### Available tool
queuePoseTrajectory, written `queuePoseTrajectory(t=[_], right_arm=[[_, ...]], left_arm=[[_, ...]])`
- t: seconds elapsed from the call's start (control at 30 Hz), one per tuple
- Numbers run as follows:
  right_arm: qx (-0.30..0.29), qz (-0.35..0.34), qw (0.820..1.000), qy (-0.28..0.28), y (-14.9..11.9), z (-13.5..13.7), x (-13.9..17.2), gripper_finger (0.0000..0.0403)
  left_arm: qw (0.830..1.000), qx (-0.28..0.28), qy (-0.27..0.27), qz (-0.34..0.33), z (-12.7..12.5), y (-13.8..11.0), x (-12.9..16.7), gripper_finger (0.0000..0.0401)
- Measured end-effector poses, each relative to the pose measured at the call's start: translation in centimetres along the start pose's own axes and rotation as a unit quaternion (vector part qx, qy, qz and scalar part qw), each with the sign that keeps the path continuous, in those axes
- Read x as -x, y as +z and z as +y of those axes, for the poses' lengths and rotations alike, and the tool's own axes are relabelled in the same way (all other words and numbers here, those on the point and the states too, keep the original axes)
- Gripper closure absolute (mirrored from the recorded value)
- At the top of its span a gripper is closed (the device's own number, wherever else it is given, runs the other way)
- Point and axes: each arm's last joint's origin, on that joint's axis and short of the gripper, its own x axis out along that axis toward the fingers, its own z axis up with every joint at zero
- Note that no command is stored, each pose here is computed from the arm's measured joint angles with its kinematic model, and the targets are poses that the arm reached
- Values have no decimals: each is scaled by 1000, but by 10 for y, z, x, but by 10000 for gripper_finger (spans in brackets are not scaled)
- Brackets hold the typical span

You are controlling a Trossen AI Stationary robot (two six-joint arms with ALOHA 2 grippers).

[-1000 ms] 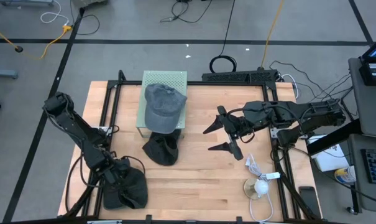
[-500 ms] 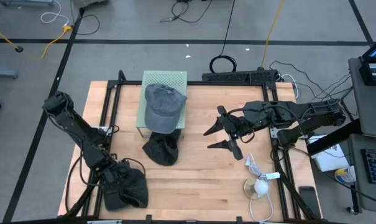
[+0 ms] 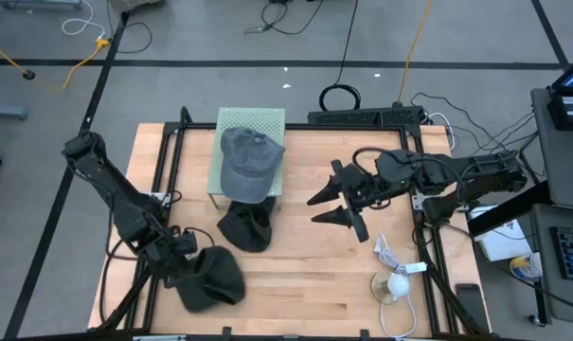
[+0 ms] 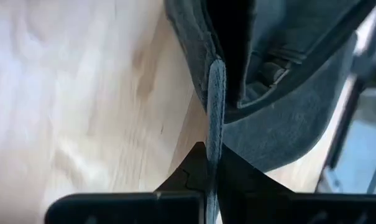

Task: Pick & Place hat
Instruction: Put the bottom black cap on the shelf

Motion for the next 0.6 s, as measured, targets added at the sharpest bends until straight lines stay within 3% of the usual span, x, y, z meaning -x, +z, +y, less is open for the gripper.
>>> queuePoseTrajectory(t=[0.3, 0.43, 0.6], right_arm=[[-175, -12, 985, 7, 2, 1, 0, 216], [-214, -11, 977, 7, 2, 1, 0, 216], [-244, -11, 970, 7, 3, 1, 0, 216]], left_arm=[[984, -30, -48, -172, -10, 14, 47, 392], [961, -66, -58, -263, -18, 23, 69, 392], [920, -130, -25, -368, -27, 32, 90, 392]])
